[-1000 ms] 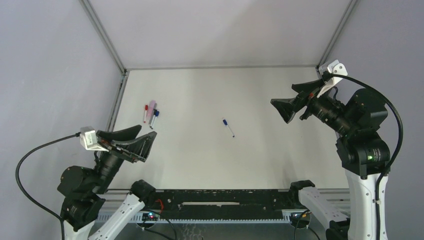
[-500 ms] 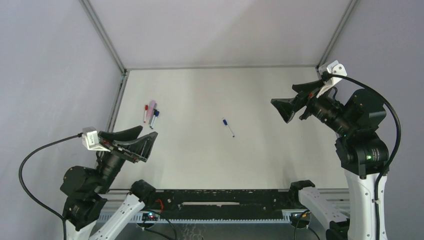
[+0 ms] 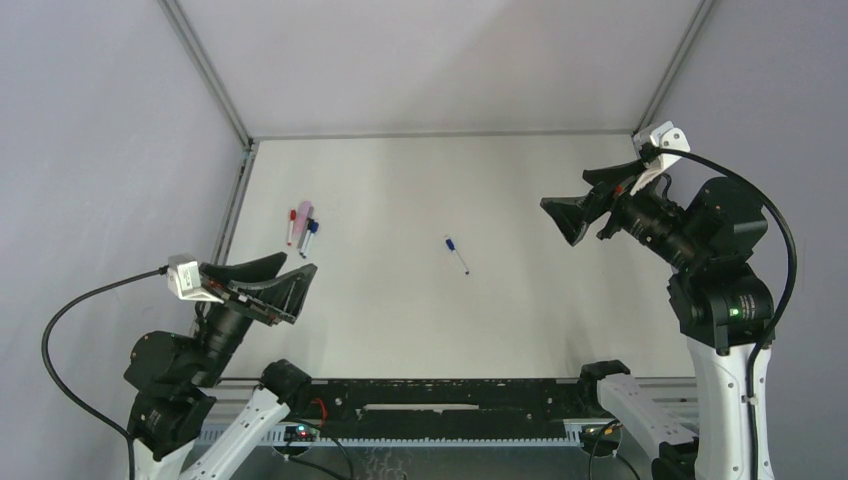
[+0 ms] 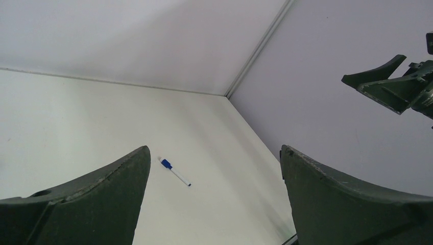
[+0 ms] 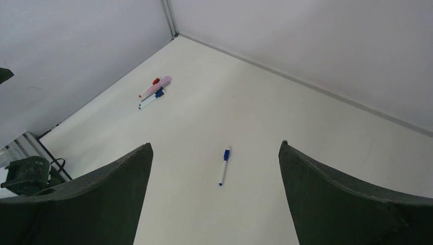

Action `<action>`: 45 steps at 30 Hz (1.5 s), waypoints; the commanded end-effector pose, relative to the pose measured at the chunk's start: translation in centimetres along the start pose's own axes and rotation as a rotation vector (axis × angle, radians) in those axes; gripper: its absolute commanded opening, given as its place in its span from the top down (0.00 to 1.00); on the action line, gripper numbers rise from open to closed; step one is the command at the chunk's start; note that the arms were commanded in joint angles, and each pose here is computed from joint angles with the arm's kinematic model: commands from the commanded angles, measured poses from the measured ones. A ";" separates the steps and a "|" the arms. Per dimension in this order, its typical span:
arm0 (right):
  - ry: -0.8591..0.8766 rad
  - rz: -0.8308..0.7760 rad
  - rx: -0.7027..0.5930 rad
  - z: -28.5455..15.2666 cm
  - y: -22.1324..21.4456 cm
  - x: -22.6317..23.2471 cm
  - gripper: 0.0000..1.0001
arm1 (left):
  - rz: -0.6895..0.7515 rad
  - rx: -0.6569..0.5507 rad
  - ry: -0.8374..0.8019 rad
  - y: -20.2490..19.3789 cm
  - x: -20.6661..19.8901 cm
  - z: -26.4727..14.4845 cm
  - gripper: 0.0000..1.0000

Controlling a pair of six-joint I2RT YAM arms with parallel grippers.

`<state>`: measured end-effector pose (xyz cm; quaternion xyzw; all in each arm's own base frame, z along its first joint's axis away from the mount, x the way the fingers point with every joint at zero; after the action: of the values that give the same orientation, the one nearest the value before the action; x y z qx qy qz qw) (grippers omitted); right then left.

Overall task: Insert the pens into the pen caps
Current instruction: Reset both arms

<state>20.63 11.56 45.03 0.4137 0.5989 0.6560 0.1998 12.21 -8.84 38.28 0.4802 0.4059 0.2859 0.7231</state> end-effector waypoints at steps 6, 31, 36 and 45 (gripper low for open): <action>-0.006 -0.011 -0.026 0.2 0.4 -0.3 0.00 | 0.004 0.005 0.020 -0.8 0.6 0.0 0.00; -0.028 -0.018 -0.033 0.2 0.4 -0.7 0.00 | 0.003 0.010 0.026 -1.2 0.8 -0.2 0.00; -0.033 -0.019 -0.035 0.2 0.4 -0.8 0.00 | 0.003 0.011 0.029 -1.3 0.8 -0.2 0.00; -0.065 -0.018 -0.043 0.5 0.4 -1.6 0.00 | 0.004 0.010 0.028 -1.3 0.9 -0.3 0.00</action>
<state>21.40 11.05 44.48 0.4262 0.5916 0.6500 0.2141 12.01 -8.43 37.69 0.4766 0.4103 0.2902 0.7214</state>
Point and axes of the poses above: each gripper's point midway between its finger pads, its own z axis out along the fingers, its own x axis along the line the jaws close on, y = z × x, the point moved 1 cm from there along -z, back along the fingers, and after that the axes turned 12 degrees about z, right-handed, at the moved point
